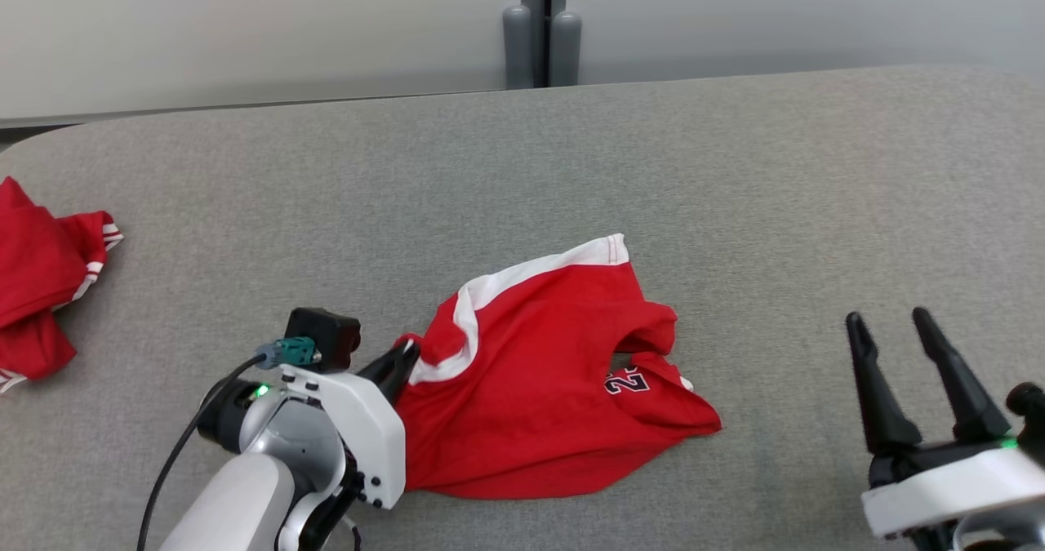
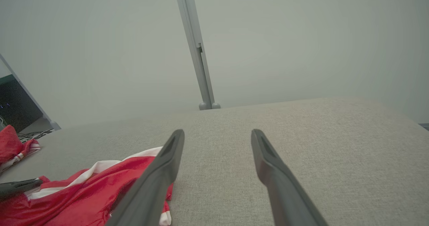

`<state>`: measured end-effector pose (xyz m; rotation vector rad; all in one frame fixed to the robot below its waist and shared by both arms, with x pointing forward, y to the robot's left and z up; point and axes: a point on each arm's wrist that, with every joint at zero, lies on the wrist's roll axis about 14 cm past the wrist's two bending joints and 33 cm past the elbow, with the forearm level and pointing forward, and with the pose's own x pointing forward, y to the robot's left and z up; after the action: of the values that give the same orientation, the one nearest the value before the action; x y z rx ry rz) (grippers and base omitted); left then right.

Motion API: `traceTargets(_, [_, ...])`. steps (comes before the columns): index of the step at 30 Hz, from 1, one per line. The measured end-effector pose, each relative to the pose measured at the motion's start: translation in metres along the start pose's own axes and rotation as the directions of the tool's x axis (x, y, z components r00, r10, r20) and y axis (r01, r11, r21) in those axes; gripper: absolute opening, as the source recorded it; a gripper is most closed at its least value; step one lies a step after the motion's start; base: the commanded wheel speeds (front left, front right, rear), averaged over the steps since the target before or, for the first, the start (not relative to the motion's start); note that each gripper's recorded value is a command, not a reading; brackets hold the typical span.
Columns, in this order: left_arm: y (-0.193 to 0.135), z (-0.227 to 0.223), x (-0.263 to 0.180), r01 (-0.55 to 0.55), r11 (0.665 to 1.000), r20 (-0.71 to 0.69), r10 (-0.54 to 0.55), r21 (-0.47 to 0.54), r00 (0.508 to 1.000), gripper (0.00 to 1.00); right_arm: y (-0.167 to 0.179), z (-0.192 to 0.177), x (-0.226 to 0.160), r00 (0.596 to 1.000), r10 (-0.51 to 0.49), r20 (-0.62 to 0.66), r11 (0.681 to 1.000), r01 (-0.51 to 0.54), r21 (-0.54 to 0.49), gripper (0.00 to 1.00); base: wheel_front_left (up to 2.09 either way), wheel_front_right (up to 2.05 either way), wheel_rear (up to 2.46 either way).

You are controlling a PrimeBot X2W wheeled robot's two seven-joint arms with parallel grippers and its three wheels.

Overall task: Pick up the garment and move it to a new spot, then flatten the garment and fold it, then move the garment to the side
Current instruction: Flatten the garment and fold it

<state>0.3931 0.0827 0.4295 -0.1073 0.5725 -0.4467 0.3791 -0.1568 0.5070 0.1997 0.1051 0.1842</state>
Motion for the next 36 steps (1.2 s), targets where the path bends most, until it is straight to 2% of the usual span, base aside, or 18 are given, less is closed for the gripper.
traceTargets(7, [0.008,0.034,-0.003,-0.030,0.999,0.145,0.035,-0.040,0.989,0.00,-0.008,-0.006,0.045,0.996,0.067,-0.054,0.997,-0.069,-0.037,1.00,0.00,0.00,0.00])
traceTargets(12, [0.016,0.045,0.000,-0.047,0.997,0.193,0.057,-0.057,0.979,0.00,0.013,-0.032,0.090,0.969,0.184,-0.166,0.980,-0.193,-0.042,1.00,0.00,0.00,0.00])
traceTargets(19, [0.031,0.044,0.004,-0.078,0.994,0.206,0.092,-0.077,0.974,0.00,0.055,-0.093,0.135,0.873,0.323,-0.366,0.937,-0.350,-0.007,1.00,0.00,0.00,0.00])
traceTargets(25, [0.041,0.041,0.004,-0.101,0.990,0.212,0.120,-0.094,0.970,0.00,0.067,-0.142,0.150,0.776,0.335,-0.535,0.917,-0.400,-0.006,0.99,0.00,0.00,0.00])
traceTargets(26, [0.043,0.040,0.004,-0.108,0.989,0.213,0.127,-0.098,0.969,0.00,0.070,-0.145,0.153,0.767,0.340,-0.544,0.911,-0.412,-0.011,0.44,0.00,0.00,0.00])
traceTargets(27, [0.045,0.040,0.003,-0.114,0.989,0.215,0.133,-0.100,0.968,0.00,0.072,-0.147,0.154,0.758,0.344,-0.554,0.907,-0.422,-0.015,0.44,0.00,0.00,0.00])
traceTargets(28, [0.047,0.041,0.003,-0.117,0.988,0.220,0.137,-0.100,0.966,0.00,0.073,-0.149,0.155,0.749,0.348,-0.564,0.905,-0.425,-0.007,0.00,0.00,0.00,0.00])
traceTargets(31, [0.048,0.046,0.002,-0.121,0.987,0.247,0.144,-0.104,0.958,0.00,0.075,-0.149,0.155,0.741,0.359,-0.567,0.899,-0.438,-0.003,0.00,0.00,0.00,0.00])
traceTargets(36, [0.051,0.056,-0.001,-0.130,0.986,0.295,0.154,-0.101,0.943,0.00,0.070,-0.128,0.161,0.803,0.373,-0.465,0.902,-0.432,-0.023,0.00,0.00,0.00,0.00])
